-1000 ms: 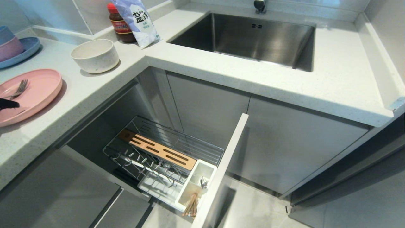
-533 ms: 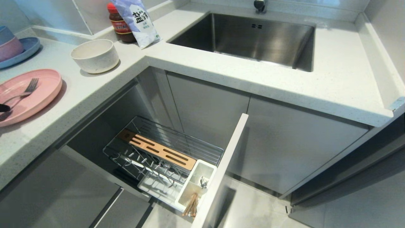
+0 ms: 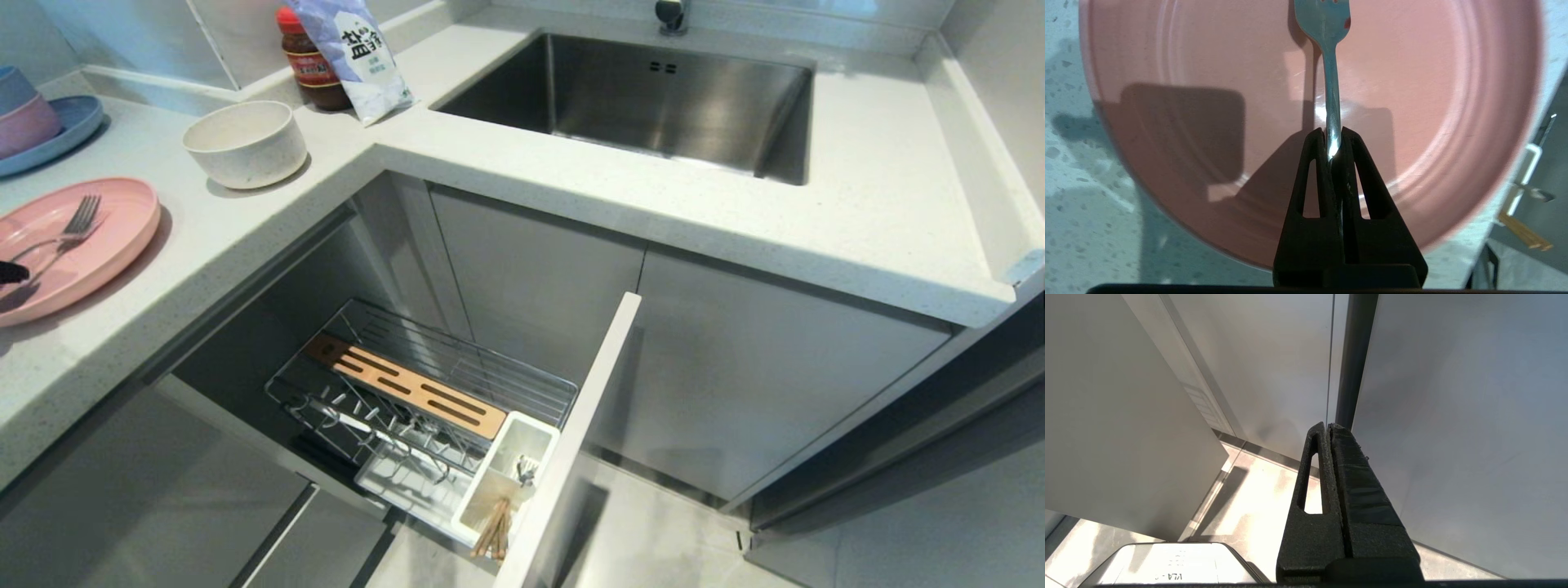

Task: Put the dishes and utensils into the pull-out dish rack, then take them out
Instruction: Pick up the fork and place it in the cupboard

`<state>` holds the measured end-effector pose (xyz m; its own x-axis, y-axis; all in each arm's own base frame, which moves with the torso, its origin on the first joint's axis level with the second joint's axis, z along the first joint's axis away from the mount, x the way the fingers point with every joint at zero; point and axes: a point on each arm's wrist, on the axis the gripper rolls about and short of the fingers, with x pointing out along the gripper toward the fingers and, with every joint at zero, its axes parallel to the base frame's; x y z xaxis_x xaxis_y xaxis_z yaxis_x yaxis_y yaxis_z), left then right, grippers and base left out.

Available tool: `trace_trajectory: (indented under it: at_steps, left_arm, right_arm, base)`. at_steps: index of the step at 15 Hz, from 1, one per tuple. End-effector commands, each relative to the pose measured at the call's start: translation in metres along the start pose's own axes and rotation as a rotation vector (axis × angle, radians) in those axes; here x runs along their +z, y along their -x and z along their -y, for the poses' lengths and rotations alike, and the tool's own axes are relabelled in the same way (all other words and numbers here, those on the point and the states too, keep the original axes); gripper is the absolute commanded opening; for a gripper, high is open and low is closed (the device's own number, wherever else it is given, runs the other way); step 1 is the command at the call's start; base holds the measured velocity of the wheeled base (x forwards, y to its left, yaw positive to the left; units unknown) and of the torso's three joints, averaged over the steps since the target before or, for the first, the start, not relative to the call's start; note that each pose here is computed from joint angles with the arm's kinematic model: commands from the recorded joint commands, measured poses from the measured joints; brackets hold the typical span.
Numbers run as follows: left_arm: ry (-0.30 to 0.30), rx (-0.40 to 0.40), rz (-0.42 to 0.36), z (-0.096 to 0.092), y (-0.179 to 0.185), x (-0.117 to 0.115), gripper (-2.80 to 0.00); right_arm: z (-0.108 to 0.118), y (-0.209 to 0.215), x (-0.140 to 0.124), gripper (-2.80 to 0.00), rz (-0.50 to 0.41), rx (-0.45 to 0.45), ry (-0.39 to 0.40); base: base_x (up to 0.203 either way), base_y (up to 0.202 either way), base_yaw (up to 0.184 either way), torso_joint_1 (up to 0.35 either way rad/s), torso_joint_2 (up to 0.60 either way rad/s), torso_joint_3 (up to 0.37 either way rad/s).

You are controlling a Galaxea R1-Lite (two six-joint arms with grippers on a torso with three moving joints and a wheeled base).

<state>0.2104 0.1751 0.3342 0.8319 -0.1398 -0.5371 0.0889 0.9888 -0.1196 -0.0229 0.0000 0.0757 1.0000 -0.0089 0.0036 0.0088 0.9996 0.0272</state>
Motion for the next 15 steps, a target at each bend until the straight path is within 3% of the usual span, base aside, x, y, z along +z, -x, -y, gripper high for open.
trace_trajectory:
  at_steps: [1, 6, 9, 12, 15]
  left_arm:
    - [0.025, -0.013, 0.037, 0.022, 0.013, 0.007, -2.80]
    - [0.098, -0.081, 0.145, 0.091, 0.057, 0.016, -2.80]
    - [0.138, -0.199, 0.166, 0.129, 0.071, 0.017, -2.80]
    - [0.178, -0.357, 0.131, 0.161, 0.076, 0.016, -2.80]
    - [0.173, -0.518, 0.024, 0.189, 0.069, 0.011, -2.80]
  right_arm:
    - [0.000, 0.000, 0.000, -2.80, 0.001, 0.000, 0.000]
    - [0.000, 0.000, 0.000, -2.80, 0.001, 0.001, 0.000]
    - [0.000, 0.000, 0.000, -2.80, 0.001, 0.001, 0.000]
    - [0.000, 0.000, 0.000, -2.80, 0.001, 0.000, 0.000]
    - [0.000, 0.000, 0.000, -2.80, 0.001, 0.000, 0.000]
  base:
    - [0.000, 0.000, 0.000, 0.000, 0.00, 0.000]
    - [0.000, 0.000, 0.000, 0.000, 0.00, 0.000]
    - [0.000, 0.000, 0.000, 0.000, 0.00, 0.000]
    - [0.000, 0.000, 0.000, 0.000, 0.00, 0.000]
    - [0.000, 0.000, 0.000, 0.000, 0.00, 0.000]
